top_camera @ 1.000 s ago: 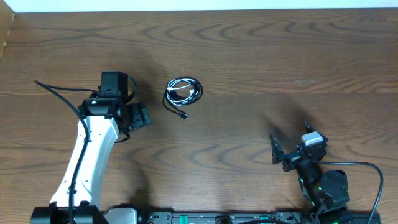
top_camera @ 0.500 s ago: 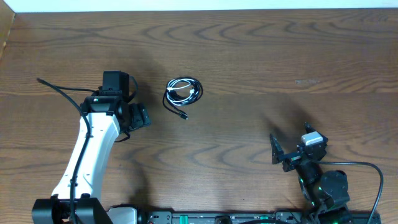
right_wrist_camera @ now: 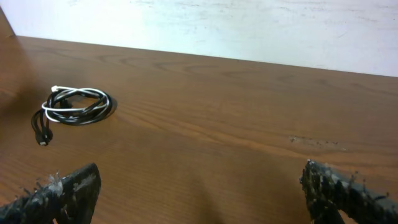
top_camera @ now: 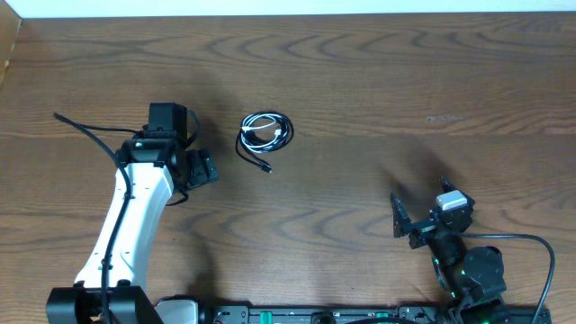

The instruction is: Untangle cables

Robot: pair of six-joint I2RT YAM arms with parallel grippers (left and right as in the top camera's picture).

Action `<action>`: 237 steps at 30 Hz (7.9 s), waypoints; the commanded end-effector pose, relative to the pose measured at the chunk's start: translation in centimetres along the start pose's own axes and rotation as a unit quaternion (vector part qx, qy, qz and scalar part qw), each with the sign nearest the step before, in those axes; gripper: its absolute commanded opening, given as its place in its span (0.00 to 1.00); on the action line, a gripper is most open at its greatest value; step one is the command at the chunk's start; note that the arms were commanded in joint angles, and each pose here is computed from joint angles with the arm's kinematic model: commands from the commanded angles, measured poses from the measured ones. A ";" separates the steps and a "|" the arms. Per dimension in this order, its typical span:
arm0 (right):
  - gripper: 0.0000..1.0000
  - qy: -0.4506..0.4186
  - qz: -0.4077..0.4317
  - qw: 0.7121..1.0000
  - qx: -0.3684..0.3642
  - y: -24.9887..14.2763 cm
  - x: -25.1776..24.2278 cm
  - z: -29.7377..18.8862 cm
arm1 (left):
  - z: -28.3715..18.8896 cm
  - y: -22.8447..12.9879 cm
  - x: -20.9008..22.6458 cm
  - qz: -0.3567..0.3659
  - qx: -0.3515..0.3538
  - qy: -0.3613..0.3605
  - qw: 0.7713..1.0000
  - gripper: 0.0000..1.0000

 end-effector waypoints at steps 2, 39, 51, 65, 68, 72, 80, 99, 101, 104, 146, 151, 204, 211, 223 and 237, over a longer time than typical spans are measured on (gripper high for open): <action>0.99 0.000 -0.008 1.000 0.002 -0.1 0.0 0.0 | -0.1 0.3 0.1 -0.002 -0.003 0.007 1.000 0.98; 0.99 0.000 -0.008 1.000 0.002 -0.1 0.0 0.0 | 1.0 3.6 -1.1 -0.019 -0.096 -0.019 0.995 0.98; 0.99 0.000 -0.008 1.000 0.002 -0.1 0.0 0.0 | 1.3 3.6 -0.4 -0.020 -0.098 0.008 0.995 0.98; 0.99 0.000 -0.008 1.000 0.002 -0.1 0.0 0.0 | 3.8 3.5 -3.1 -0.024 -0.056 -0.066 0.996 0.98; 0.99 0.000 -0.008 1.000 0.002 -0.1 0.0 0.0 | 3.9 3.4 -3.6 -0.022 -0.051 -0.081 0.995 0.98; 0.99 0.000 -0.008 1.000 0.002 -0.1 0.0 0.0 | 3.9 3.4 -3.6 -0.022 -0.049 -0.084 0.995 0.98; 0.99 0.000 -0.008 1.000 0.002 -0.1 0.0 0.0 | 4.8 3.2 -3.7 -0.021 -0.037 -0.079 0.996 0.98; 0.99 0.000 -0.008 1.000 0.002 -0.1 0.0 0.0 | 4.8 3.2 -4.6 -0.059 -0.029 -0.111 0.992 0.99; 0.99 0.000 -0.008 1.000 0.002 -0.1 0.0 0.0 | 4.7 3.0 -5.1 -0.057 -0.021 -0.129 0.990 1.00; 0.99 0.000 -0.008 1.000 0.002 -0.1 0.0 0.0 | 4.6 3.4 -5.3 -0.057 -0.029 -0.135 0.989 1.00; 0.99 0.000 -0.008 1.000 0.002 -0.1 0.0 0.0 | 4.1 4.4 -9.1 -0.034 -0.058 -0.200 0.977 0.98; 0.99 0.000 -0.008 1.000 0.002 -0.1 0.0 0.0 | 4.1 4.4 -9.1 -0.034 -0.058 -0.200 0.977 0.98; 0.99 0.000 -0.008 1.000 0.002 -0.1 0.0 0.0 | 4.1 4.4 -9.1 -0.034 -0.058 -0.200 0.977 0.98; 0.99 0.000 -0.008 1.000 0.002 -0.1 0.0 0.0 | 4.1 4.4 -9.1 -0.034 -0.058 -0.200 0.977 0.98; 0.99 0.000 -0.008 1.000 0.002 -0.1 0.0 0.0 | 4.1 4.4 -9.1 -0.034 -0.058 -0.200 0.977 0.98; 0.99 0.000 -0.008 1.000 0.002 -0.1 0.0 0.0 | 4.1 4.4 -9.1 -0.034 -0.059 -0.200 0.977 0.98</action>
Point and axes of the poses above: each gripper's point midway between its finger pads, its own z axis out along the fingers, its own x axis along the line the jaws close on, y = z × x, the point moved 4 cm from there along -z, back along the fingers, and after that the axes turned 3 degrees about z, right-handed, at the moved point
